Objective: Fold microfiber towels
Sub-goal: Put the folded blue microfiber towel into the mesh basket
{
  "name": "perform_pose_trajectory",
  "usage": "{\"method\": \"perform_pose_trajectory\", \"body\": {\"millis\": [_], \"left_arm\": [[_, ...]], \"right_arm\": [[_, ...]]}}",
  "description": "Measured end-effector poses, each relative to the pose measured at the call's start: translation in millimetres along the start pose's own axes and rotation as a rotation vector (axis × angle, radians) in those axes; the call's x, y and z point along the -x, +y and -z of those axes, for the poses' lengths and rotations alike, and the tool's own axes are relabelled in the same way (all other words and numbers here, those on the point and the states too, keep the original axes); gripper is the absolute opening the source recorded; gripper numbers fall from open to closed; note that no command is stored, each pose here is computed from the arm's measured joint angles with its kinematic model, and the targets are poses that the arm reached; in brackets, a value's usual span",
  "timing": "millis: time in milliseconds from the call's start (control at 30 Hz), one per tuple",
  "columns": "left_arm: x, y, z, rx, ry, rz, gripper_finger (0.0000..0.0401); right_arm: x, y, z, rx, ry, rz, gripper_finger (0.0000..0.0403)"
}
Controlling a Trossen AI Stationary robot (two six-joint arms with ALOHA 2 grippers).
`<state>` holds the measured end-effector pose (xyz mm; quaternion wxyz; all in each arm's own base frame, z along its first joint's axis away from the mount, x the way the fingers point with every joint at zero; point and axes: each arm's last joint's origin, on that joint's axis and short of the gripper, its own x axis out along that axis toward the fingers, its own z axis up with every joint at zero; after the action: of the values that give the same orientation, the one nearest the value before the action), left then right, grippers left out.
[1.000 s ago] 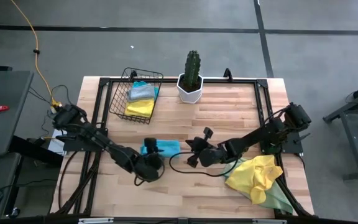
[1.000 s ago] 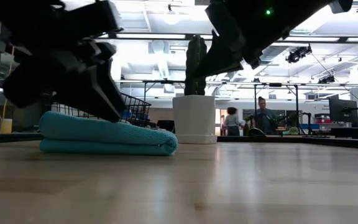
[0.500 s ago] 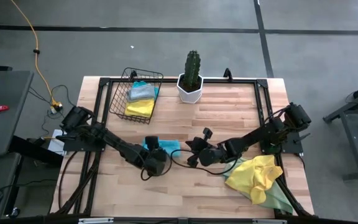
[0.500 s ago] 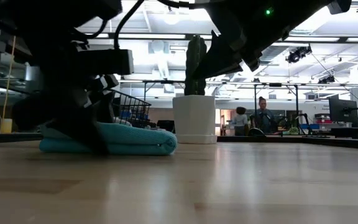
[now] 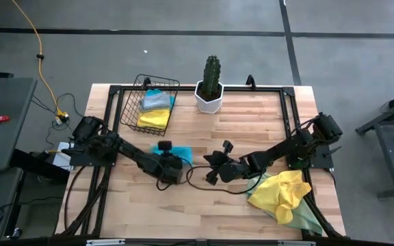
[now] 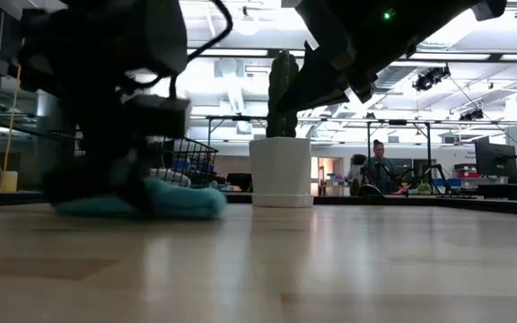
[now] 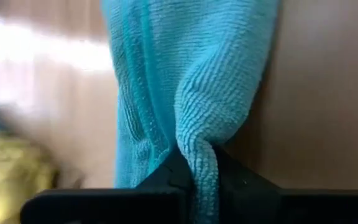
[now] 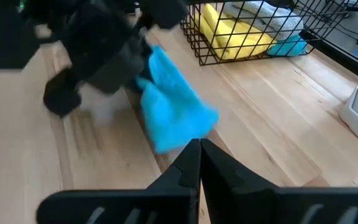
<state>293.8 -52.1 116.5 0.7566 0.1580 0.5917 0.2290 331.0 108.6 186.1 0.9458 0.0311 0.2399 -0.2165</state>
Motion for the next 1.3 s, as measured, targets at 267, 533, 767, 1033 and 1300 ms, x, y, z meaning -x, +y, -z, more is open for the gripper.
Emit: {"method": "perform_pose_trajectory", "body": {"millis": [267,533,767,1033,1300], "left_arm": [[87,53,-5,-0.027,-0.076,0.008,0.0004],[160,158,13,0.190,-0.168,-0.248,0.0002],[144,252,14,0.509,-0.035,-0.359,0.0001],[57,309,19,0.838,0.287,-0.219,0.0000],[-10,303,23,0.827,0.604,-0.282,0.0000]], "right_arm": [[0,-1,1,0.014,0.016,-0.005,0.0000],[-2,-1,0,0.004,0.015,-0.016,0.0000],[-7,-6,-4,-0.019,0.010,-0.019,0.0000],[-13,-13,-5,-0.054,0.041,-0.036,0.0000],[-13,-13,-5,-0.054,0.052,-0.057,0.0000]]}}
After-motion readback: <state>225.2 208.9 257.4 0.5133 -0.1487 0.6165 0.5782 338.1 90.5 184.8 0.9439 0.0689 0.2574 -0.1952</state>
